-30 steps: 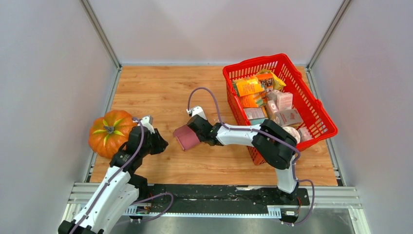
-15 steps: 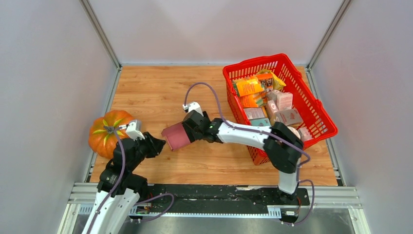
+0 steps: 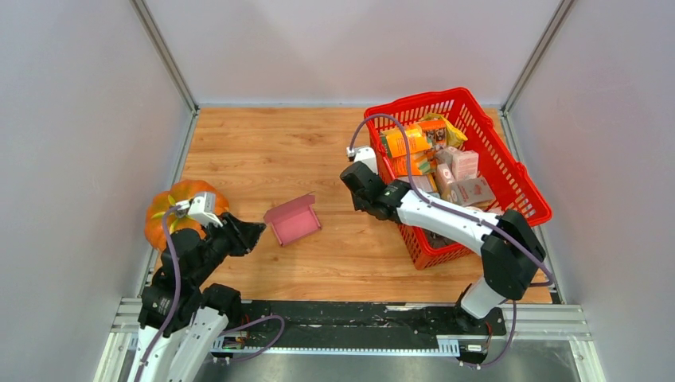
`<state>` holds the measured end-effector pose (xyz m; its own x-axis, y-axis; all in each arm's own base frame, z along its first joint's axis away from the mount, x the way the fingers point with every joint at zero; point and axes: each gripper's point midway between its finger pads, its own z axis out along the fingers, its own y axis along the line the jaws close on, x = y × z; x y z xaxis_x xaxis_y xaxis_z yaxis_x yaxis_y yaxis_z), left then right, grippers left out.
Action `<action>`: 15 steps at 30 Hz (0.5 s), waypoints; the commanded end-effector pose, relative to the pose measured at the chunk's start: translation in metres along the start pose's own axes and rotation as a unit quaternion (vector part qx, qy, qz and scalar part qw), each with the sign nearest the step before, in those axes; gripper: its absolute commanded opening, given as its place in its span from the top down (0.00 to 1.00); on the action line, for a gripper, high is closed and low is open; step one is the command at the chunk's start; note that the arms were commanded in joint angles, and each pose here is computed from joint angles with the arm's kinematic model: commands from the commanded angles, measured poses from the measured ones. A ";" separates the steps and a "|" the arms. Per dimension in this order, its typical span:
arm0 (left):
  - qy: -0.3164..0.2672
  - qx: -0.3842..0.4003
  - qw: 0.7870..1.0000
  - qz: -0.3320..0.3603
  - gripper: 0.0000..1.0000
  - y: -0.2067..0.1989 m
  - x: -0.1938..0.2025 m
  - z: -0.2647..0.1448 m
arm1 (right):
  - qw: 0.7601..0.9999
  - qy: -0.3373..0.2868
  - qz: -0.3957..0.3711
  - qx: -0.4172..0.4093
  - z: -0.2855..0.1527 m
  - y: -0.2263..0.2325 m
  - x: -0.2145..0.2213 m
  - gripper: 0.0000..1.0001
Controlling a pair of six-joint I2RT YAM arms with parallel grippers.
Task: Fold the paper box
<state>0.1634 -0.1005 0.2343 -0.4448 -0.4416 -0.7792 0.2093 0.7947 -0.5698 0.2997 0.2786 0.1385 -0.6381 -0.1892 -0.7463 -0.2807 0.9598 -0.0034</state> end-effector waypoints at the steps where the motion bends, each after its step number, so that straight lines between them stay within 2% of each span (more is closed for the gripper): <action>1: 0.008 0.013 1.000 0.003 0.61 -0.007 -0.001 -0.007 | 0.992 0.000 -0.021 0.121 0.011 -0.054 0.009 0.65; 5: 0.018 0.024 1.000 0.001 0.61 -0.011 0.003 -0.004 | 0.985 0.010 0.005 0.170 0.016 -0.093 0.012 0.64; 9: 0.021 0.030 0.999 0.001 0.61 -0.013 0.003 -0.002 | 0.996 0.015 -0.001 0.094 0.025 -0.066 0.000 0.53; 12: 0.020 0.037 0.999 0.000 0.60 -0.016 0.002 0.001 | 0.997 0.012 -0.019 0.079 0.039 -0.043 -0.011 0.46; 15: 0.022 0.042 0.999 0.002 0.60 -0.018 0.001 0.001 | 0.996 0.035 -0.044 0.066 0.068 -0.021 -0.012 0.40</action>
<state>0.1583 -0.1102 0.2297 -0.4990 -0.4195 -0.7583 0.2361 0.7762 -0.5847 0.3359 0.2337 0.1061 -0.6877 -0.2509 -0.6812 -0.1797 0.9680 -0.1750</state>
